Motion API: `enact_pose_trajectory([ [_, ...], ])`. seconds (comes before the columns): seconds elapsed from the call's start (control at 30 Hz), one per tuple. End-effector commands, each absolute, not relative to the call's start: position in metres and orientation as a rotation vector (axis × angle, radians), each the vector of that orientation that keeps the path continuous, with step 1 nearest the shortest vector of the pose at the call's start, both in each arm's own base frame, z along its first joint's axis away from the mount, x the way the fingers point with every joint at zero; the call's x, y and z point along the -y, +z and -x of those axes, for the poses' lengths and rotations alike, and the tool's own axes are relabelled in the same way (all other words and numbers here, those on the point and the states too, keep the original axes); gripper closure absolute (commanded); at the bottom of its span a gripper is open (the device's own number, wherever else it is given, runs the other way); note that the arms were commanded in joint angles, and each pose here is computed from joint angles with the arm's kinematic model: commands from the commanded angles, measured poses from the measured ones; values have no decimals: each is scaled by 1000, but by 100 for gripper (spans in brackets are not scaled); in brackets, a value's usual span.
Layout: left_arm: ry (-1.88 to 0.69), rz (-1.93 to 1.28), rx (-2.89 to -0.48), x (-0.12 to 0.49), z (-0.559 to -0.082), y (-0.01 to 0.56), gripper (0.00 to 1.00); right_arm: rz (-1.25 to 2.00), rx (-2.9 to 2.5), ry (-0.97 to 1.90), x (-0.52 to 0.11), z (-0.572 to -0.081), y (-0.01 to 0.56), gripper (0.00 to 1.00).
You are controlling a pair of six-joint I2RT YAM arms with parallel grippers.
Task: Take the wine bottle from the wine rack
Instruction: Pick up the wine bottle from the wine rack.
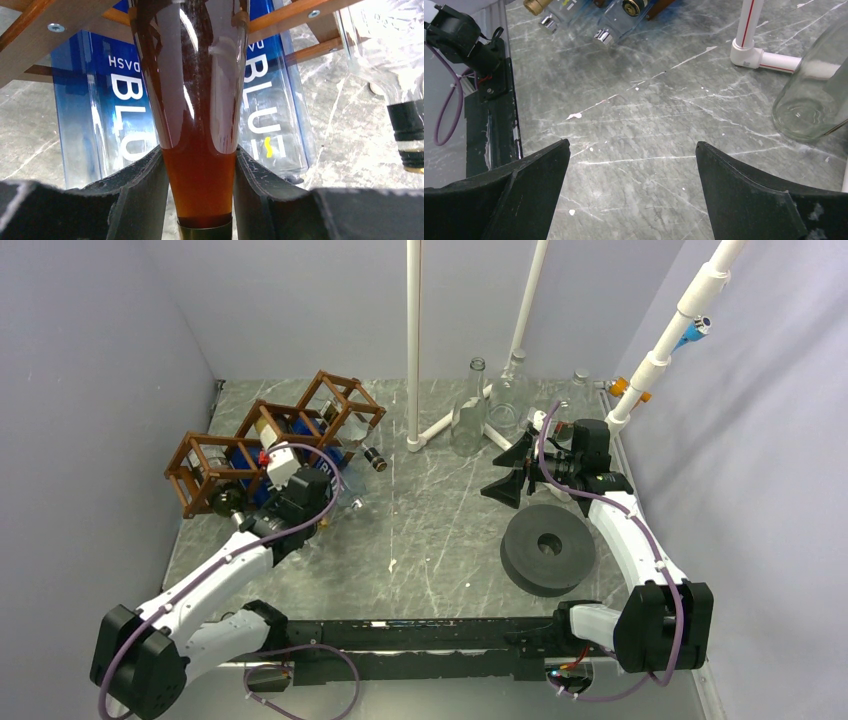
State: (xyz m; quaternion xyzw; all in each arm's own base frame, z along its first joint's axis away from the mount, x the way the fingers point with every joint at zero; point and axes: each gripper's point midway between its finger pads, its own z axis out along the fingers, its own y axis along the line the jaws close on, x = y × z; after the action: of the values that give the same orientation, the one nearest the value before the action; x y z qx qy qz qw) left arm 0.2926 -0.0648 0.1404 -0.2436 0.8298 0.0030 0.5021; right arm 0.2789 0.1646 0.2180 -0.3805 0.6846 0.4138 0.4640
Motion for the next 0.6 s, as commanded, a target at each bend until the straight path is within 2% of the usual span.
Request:
enact_pose_trajectory([
  [0.0,-5,644,-1843,56,-295,183,100,972,-1618,1009,-165,-279,225,0],
  [0.57,-2,664,-1834,67,-262,183,100,977,-1608,1012,-166,-278,227,0],
])
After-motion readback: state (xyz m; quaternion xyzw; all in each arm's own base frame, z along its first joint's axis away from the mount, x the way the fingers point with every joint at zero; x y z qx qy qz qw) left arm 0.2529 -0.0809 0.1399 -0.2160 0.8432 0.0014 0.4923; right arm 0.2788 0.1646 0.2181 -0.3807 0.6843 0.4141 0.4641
